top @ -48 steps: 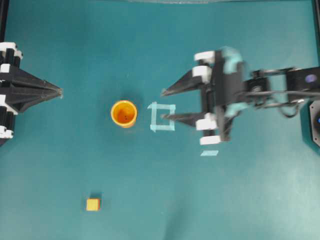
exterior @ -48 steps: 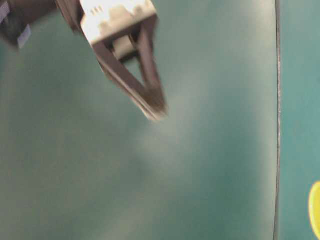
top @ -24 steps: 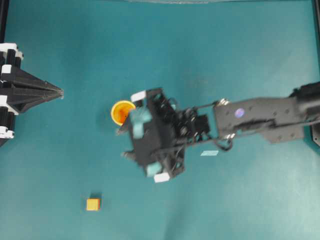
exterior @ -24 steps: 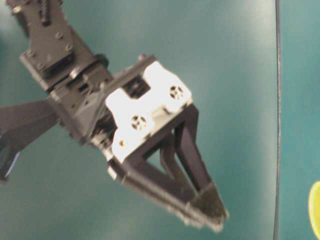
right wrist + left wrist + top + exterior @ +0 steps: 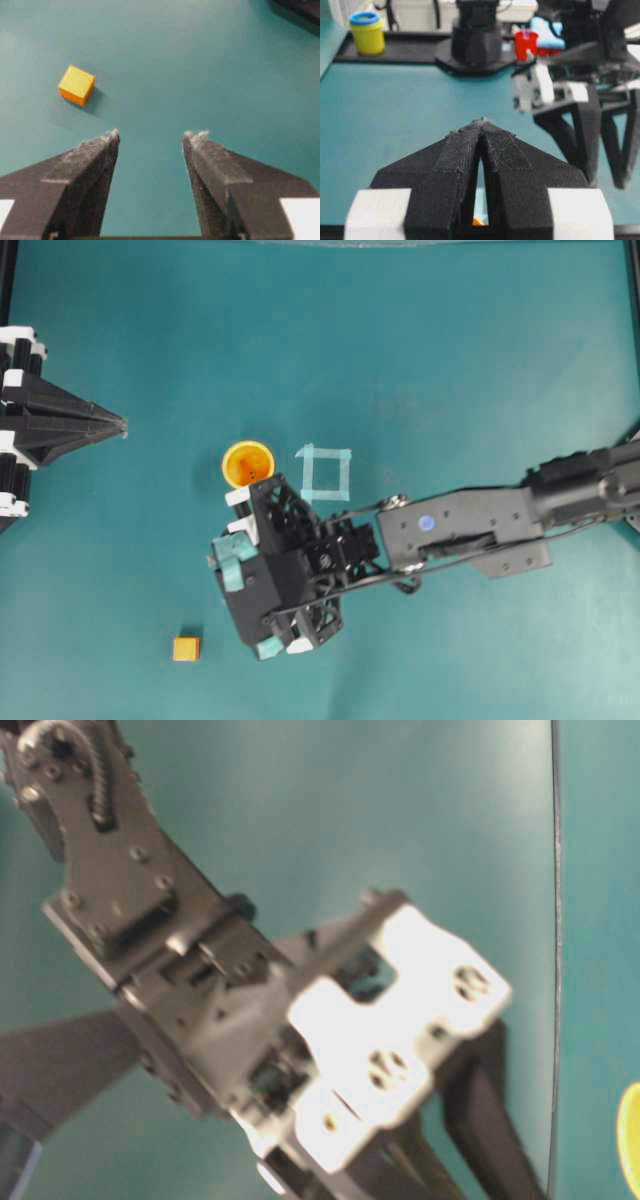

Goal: Move the block toward the cup with right arm.
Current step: 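Swing the right gripper over the table toward the orange cube, then lower the open right gripper around the orange cube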

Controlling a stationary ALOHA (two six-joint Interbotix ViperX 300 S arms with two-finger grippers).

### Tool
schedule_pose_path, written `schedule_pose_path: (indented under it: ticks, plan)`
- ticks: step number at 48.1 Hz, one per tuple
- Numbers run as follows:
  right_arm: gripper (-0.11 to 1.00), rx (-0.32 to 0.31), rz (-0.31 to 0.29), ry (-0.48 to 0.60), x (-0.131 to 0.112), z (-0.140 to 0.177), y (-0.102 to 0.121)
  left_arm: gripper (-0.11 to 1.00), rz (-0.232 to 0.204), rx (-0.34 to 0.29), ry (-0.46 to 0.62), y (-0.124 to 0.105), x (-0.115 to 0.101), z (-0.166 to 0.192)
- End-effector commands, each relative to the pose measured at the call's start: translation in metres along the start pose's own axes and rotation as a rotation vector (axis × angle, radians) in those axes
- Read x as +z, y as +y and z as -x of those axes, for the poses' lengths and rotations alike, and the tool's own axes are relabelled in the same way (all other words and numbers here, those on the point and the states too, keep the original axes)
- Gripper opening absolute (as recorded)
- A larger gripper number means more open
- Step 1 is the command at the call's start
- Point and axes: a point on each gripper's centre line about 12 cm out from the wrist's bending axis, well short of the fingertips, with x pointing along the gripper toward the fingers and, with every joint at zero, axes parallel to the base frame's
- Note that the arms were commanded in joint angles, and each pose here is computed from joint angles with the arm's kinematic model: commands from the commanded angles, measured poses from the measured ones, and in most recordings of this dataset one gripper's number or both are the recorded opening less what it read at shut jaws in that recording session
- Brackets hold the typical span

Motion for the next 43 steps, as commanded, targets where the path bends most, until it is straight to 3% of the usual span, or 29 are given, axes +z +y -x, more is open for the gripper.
schedule_pose_path:
  ticks: [1,29,43]
  plan:
    - [0.57,0.003,-0.019,-0.072,0.022,0.008,0.001,0.00,-0.002,0.001,-0.023,0.000,0.010,-0.003]
    - [0.57,0.071,-0.237,-0.190,0.023,-0.033,0.025,0.00,0.009,0.001,-0.021,0.000,0.009,-0.003]
    - [0.57,0.086,-0.314,-0.213,0.017,-0.052,0.035,0.00,0.009,0.001,-0.021,0.000,0.009,-0.003]
